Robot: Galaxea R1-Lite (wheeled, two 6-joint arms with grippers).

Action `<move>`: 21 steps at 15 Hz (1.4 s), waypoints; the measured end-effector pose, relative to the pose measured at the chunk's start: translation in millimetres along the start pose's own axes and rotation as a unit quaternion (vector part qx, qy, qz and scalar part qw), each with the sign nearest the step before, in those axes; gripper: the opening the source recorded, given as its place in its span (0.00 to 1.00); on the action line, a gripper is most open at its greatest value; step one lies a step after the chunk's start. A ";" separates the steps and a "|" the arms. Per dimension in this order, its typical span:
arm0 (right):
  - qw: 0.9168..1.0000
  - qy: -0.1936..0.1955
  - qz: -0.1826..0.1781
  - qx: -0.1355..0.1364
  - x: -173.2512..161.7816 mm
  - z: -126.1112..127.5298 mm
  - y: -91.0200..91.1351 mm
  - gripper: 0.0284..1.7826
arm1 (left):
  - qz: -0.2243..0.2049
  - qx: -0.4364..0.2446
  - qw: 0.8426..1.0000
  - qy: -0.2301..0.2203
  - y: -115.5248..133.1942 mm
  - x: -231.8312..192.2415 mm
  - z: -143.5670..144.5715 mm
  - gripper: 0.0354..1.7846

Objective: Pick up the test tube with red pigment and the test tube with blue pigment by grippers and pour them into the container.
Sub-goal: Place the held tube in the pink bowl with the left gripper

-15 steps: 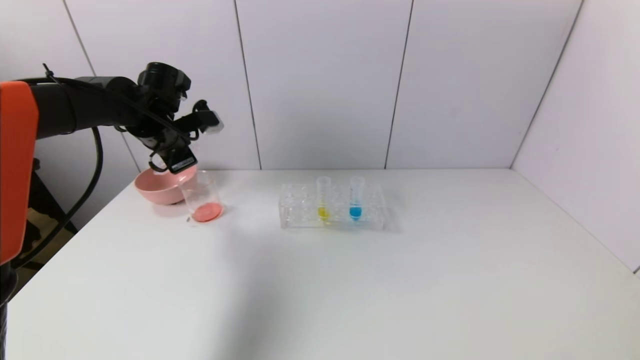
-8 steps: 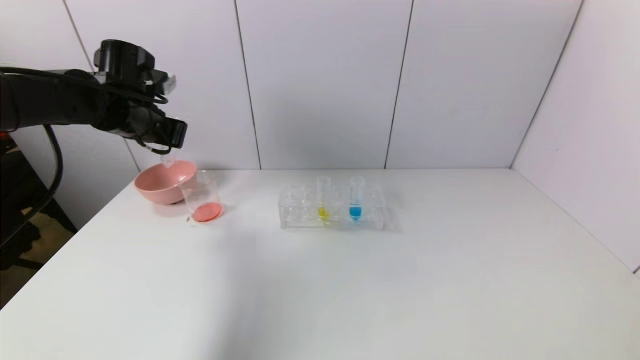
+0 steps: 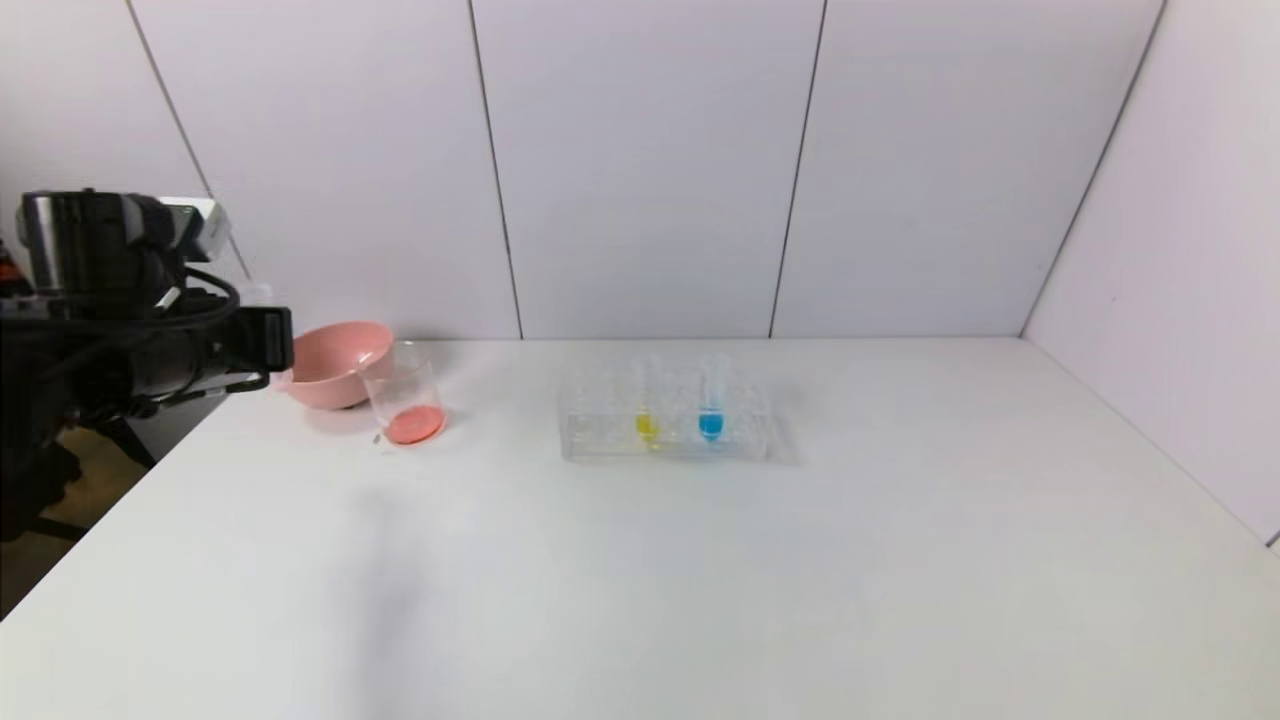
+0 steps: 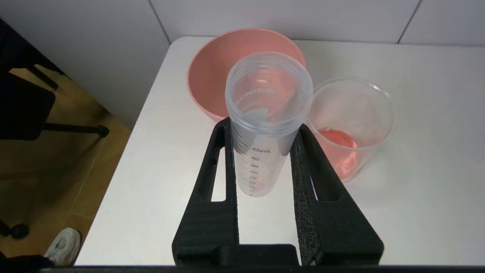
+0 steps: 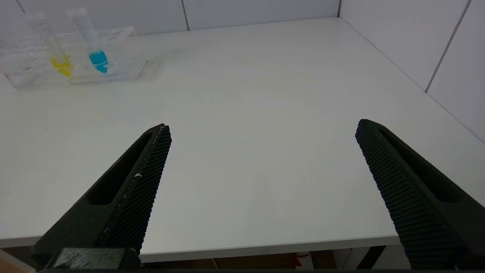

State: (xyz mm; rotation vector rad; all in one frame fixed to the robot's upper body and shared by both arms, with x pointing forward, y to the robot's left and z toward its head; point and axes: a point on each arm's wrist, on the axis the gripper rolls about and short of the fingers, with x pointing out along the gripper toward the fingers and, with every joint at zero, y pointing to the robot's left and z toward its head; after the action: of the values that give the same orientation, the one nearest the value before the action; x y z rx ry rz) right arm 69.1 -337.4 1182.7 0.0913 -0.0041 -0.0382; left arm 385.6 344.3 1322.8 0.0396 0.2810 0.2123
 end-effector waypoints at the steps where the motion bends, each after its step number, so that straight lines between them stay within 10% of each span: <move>1: 1.000 0.000 0.000 0.000 0.0 0.0 0.0 1.00 | 0.006 -0.015 1.000 -0.019 5.2 -8.0 -6.3 0.23; 7: 1.000 0.000 0.000 0.000 0.0 0.0 0.0 1.00 | 0.018 -0.047 0.996 -0.074 14.0 -6.5 -19.0 0.23; 21: 1.000 0.000 0.000 0.000 0.0 0.0 0.0 1.00 | 0.013 -0.046 0.994 -0.101 -1.2 142.0 -36.3 0.23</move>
State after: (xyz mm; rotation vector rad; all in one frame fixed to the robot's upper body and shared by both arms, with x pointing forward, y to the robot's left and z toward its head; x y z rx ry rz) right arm 69.1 -337.4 1182.8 0.0917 -0.0045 -0.0381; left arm 509.0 373.8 1249.4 -0.0265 0.0689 0.2460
